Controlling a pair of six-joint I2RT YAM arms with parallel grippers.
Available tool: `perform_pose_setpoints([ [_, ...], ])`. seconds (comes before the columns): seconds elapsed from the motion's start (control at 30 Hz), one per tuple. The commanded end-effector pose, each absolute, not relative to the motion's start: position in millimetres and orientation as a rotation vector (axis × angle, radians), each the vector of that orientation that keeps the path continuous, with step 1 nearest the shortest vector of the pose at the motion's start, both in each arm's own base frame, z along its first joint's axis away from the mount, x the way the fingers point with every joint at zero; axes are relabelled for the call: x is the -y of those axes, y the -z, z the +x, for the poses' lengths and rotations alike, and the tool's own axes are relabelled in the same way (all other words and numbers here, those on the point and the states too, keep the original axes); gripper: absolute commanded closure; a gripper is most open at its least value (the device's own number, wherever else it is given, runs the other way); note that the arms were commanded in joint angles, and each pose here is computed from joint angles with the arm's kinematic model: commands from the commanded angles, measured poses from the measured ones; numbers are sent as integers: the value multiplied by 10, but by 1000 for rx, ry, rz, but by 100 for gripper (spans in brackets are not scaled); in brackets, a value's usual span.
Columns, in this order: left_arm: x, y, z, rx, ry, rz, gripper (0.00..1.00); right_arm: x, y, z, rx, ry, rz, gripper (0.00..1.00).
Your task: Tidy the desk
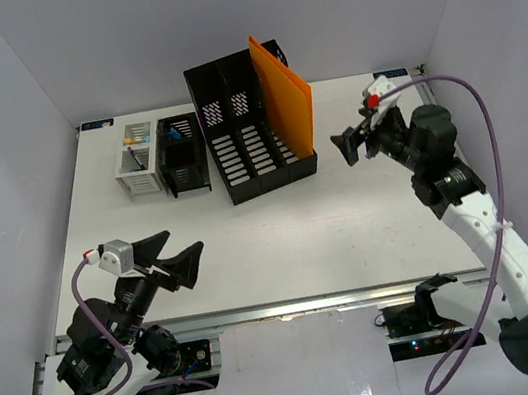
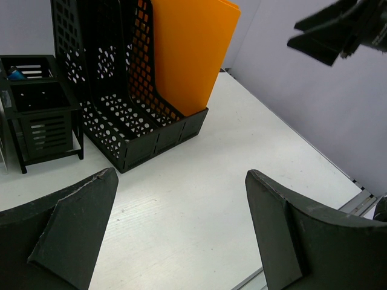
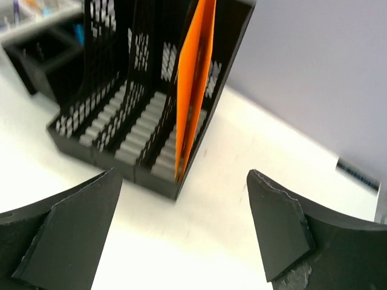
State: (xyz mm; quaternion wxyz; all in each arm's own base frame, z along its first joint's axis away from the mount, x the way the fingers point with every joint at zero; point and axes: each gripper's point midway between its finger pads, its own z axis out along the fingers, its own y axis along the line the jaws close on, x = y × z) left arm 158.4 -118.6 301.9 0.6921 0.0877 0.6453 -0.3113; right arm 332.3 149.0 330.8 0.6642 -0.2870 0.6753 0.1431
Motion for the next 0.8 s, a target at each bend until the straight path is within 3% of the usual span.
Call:
perform_pose_setpoints([
  [0.0, 1249, -3023, 1539, -1442, 729, 229, 2, -1176, -2561, 2958, -1754, -265, -561, 10],
  [0.3, 1363, -2946, 1545, -1476, 740, 283, 2, -669, -1796, 2717, -1954, -112, -333, 10],
  [0.77, 1411, -2873, 1580, -1509, 728, 299, 2, -385, -1817, 2709, -1898, -101, -144, 10],
])
